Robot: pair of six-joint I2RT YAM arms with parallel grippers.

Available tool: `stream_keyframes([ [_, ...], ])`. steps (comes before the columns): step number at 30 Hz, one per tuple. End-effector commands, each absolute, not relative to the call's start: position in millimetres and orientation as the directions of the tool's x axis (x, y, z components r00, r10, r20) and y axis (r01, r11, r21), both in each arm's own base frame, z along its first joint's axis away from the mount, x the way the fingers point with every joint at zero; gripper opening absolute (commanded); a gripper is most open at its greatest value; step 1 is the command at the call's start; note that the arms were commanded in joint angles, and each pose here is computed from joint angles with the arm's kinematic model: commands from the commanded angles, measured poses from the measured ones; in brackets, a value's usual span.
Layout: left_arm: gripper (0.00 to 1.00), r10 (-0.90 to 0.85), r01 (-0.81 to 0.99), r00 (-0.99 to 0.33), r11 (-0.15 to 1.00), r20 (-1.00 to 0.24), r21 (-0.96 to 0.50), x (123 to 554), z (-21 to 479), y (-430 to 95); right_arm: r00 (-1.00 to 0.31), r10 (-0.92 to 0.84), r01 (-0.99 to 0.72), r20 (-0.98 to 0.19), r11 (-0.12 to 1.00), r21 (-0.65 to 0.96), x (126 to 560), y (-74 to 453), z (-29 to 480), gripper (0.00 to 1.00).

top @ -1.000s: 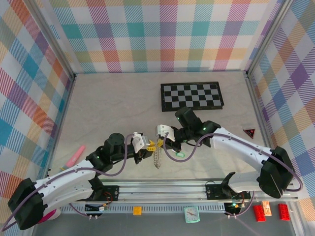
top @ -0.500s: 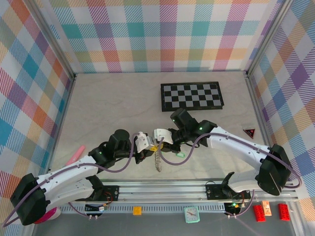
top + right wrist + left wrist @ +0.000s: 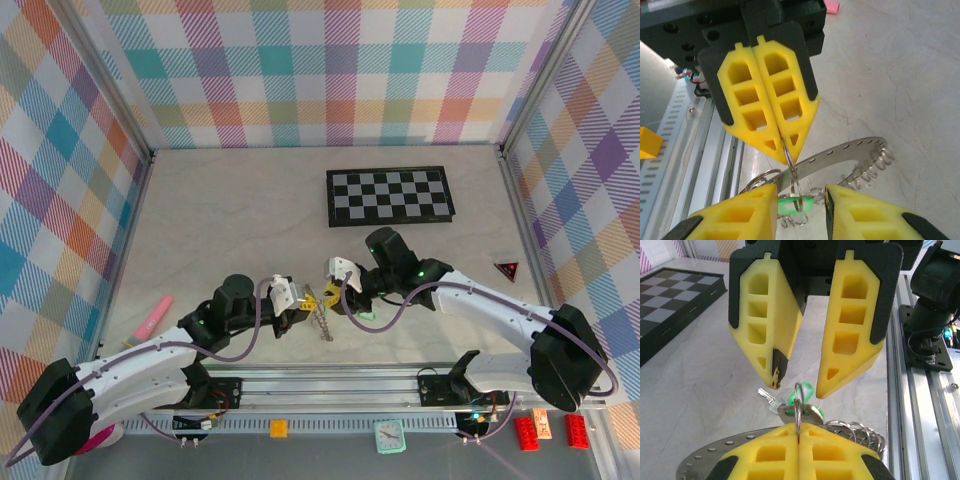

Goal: Put the keys on the keyring

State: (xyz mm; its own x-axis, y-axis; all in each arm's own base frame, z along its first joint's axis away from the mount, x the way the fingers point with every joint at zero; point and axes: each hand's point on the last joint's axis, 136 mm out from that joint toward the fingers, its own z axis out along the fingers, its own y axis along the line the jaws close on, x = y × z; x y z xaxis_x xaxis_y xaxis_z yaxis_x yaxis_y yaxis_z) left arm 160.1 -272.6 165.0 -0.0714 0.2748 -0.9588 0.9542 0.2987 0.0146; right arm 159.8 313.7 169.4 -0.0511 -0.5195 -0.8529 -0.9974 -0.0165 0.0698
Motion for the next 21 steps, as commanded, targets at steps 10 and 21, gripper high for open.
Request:
stream_keyframes([
  [10,0.00,0.163,0.960,-0.009,0.276,-0.987,0.037,157.1,190.6,-277.3,-0.071,-0.461,-0.988,-0.885,-0.089,0.126,151.9,326.6,176.1,0.25],
  [21,0.19,0.221,0.943,-0.030,0.331,-0.975,0.046,165.8,185.6,-271.7,-0.039,-0.490,-0.990,-0.871,-0.100,0.101,152.2,323.8,184.5,0.00],
])
